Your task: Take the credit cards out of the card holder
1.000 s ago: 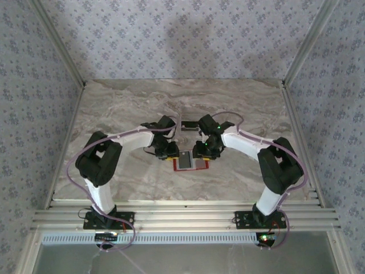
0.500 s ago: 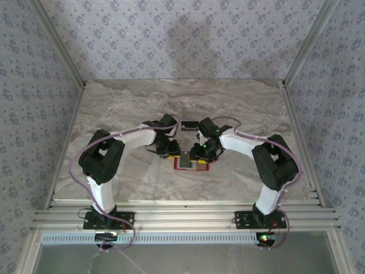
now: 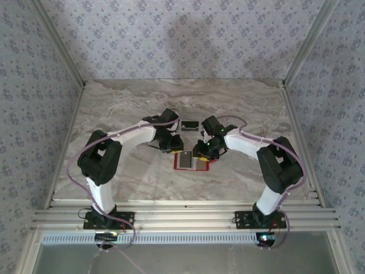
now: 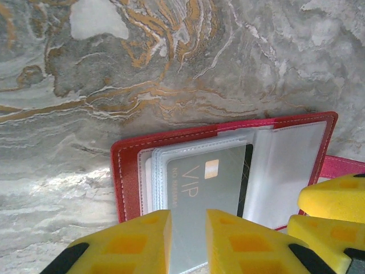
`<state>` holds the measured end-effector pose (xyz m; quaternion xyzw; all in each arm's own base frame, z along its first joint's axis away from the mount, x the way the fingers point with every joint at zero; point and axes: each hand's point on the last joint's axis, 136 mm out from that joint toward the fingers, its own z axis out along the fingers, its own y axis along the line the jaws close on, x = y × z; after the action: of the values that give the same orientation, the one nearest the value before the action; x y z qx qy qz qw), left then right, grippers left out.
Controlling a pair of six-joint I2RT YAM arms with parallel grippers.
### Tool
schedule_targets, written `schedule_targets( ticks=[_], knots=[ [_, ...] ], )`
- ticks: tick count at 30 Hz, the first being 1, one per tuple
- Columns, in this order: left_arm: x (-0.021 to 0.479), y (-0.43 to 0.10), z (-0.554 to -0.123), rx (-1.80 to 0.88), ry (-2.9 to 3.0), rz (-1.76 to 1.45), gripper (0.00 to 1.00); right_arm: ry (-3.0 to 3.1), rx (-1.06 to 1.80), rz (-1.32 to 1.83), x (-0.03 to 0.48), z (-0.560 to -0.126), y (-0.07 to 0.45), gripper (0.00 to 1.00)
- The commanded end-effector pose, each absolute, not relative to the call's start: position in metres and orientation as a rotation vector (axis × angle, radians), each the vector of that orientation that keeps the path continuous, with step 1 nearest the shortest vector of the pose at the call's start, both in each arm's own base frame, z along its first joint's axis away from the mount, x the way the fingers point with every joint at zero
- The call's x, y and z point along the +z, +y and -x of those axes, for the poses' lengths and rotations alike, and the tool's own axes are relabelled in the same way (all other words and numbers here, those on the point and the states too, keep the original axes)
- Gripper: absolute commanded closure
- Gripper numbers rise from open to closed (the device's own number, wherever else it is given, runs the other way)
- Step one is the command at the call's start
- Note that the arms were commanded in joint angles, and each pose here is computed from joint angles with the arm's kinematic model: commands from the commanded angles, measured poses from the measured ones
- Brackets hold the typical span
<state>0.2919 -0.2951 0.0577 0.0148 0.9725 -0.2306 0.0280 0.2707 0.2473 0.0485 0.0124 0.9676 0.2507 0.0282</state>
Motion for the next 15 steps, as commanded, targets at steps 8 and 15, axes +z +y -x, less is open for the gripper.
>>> schedule_targets(
  ticks=[8,15],
  knots=[
    [0.033,-0.297,-0.284,-0.688,3.075,-0.078,0.77,2.978,0.805,-0.081,0.052,-0.270,0.248,0.63],
    [0.028,-0.289,-0.273,-0.677,3.088,-0.056,0.77,2.960,0.883,-0.072,0.056,-0.273,0.261,0.65]
  ],
)
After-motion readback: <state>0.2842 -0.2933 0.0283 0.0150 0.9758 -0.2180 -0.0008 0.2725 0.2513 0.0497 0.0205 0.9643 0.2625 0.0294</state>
